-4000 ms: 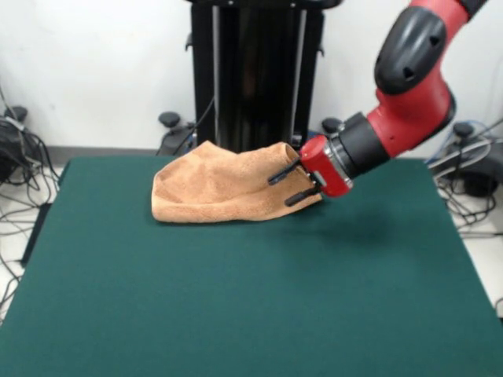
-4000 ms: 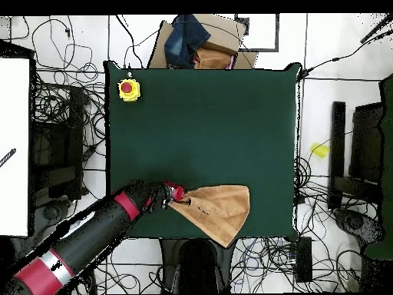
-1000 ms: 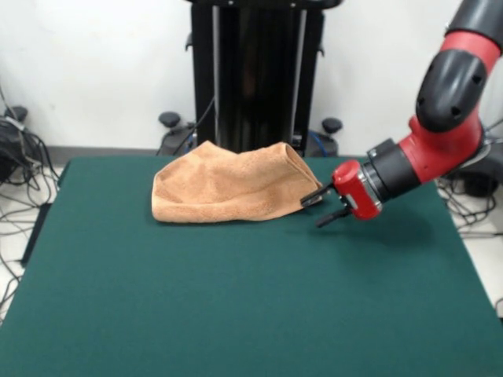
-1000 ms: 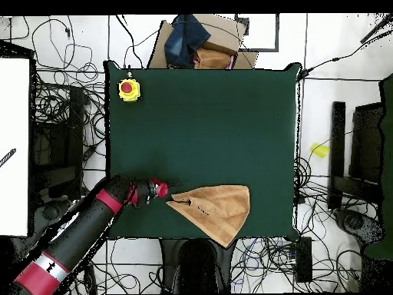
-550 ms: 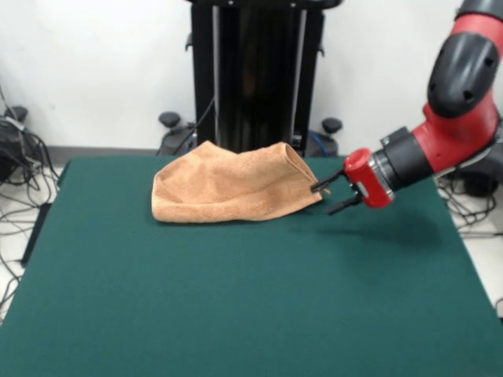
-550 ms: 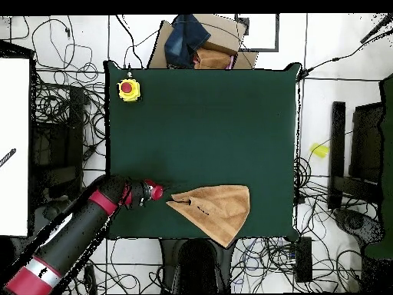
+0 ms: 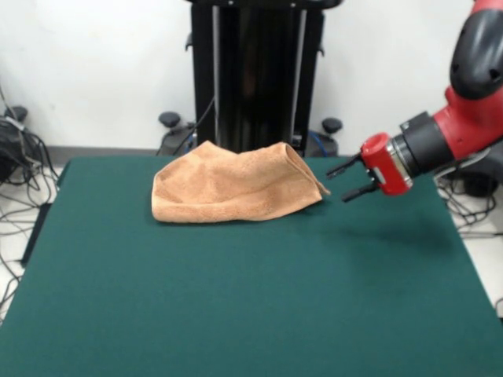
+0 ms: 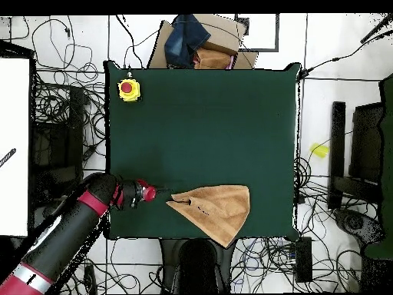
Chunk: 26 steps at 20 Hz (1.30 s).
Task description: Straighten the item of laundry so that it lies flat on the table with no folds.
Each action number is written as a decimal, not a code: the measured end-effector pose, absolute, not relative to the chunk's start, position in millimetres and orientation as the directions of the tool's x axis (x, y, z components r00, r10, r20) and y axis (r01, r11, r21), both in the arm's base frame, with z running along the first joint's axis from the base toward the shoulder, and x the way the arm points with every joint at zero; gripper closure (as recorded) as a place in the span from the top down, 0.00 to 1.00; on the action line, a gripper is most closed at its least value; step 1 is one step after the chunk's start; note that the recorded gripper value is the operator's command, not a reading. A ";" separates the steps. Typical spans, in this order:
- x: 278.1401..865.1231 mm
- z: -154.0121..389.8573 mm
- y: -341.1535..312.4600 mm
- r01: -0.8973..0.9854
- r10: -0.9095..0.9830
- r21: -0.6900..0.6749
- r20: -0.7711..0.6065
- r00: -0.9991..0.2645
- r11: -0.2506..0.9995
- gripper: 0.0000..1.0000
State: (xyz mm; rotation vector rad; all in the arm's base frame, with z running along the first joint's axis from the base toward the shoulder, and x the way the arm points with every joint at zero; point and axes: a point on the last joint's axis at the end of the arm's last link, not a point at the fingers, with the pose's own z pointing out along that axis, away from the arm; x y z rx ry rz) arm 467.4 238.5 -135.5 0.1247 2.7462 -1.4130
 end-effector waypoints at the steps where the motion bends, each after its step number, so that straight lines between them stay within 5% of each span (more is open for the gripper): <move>1: 466.7 -135.9 237.7 0.093 0.049 -0.812 -0.079 -0.996 0.577 1.00; 26: 487.2 -116.8 120.9 0.013 0.120 -0.916 0.038 -0.992 0.401 1.00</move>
